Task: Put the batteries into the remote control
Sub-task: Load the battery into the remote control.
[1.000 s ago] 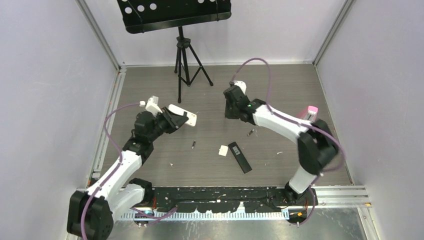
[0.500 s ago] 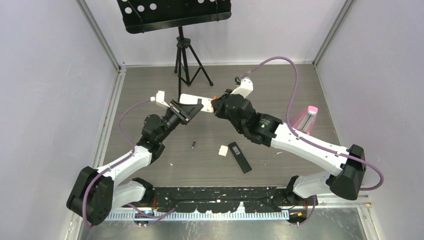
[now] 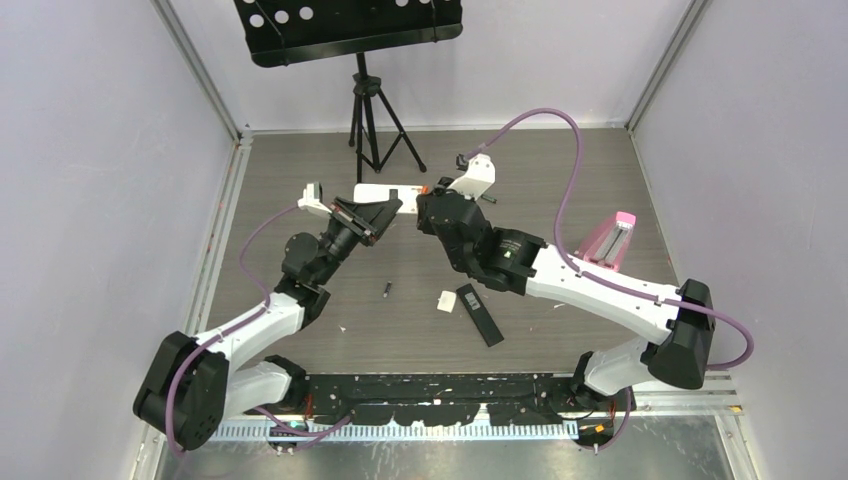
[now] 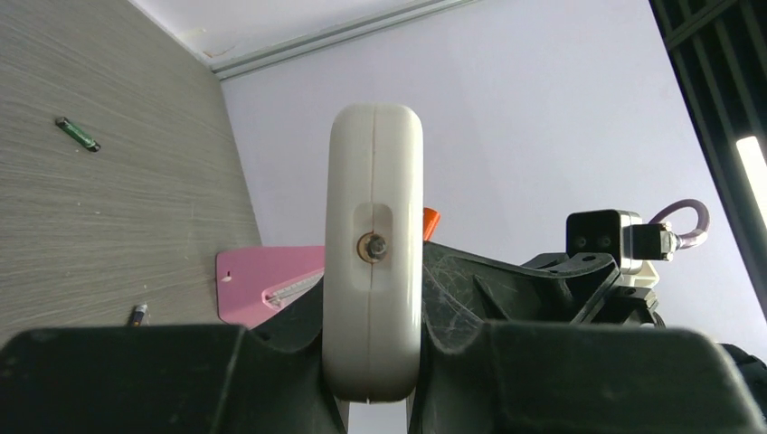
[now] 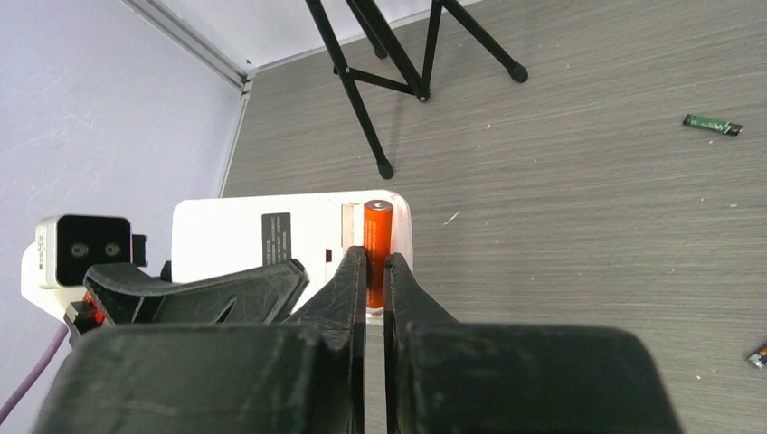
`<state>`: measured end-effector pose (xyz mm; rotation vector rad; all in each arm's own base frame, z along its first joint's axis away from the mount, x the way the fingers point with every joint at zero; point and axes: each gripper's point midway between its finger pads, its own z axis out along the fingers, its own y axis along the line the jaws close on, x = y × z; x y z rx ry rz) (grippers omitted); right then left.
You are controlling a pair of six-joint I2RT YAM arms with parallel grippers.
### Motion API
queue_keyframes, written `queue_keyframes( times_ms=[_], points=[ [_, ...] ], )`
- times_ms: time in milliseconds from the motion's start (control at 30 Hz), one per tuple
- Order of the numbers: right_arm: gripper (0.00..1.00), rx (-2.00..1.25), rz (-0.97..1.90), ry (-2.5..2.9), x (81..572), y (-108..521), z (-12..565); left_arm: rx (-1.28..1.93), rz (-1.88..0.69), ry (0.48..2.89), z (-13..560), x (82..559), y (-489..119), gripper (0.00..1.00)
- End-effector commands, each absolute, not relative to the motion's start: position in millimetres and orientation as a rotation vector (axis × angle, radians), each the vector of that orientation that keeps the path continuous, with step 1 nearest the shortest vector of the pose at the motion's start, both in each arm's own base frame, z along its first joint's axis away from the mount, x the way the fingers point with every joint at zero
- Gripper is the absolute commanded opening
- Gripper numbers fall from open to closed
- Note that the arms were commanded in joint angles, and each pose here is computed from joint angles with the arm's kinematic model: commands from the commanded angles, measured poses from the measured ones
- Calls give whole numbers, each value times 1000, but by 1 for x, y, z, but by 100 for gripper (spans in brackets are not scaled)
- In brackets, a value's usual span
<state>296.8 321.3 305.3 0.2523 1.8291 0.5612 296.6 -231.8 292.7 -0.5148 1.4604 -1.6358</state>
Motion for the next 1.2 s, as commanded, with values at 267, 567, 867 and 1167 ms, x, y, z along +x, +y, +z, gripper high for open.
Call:
queue_keyframes(
  times_ms=[267, 567, 867, 1167],
  points=[
    [1, 291, 603, 1723, 309, 332, 340, -487, -1714, 1354, 319, 288, -230, 0],
    [4, 229, 580, 1777, 307, 340, 327, -512, -1777, 1319, 323, 291, -232, 0],
    [19, 192, 559, 1830, 301, 339, 323, -511, -1789, 1284, 334, 291, -230, 0],
    [31, 189, 541, 1830, 302, 337, 330, -513, -1793, 1279, 334, 291, -229, 0]
  ],
)
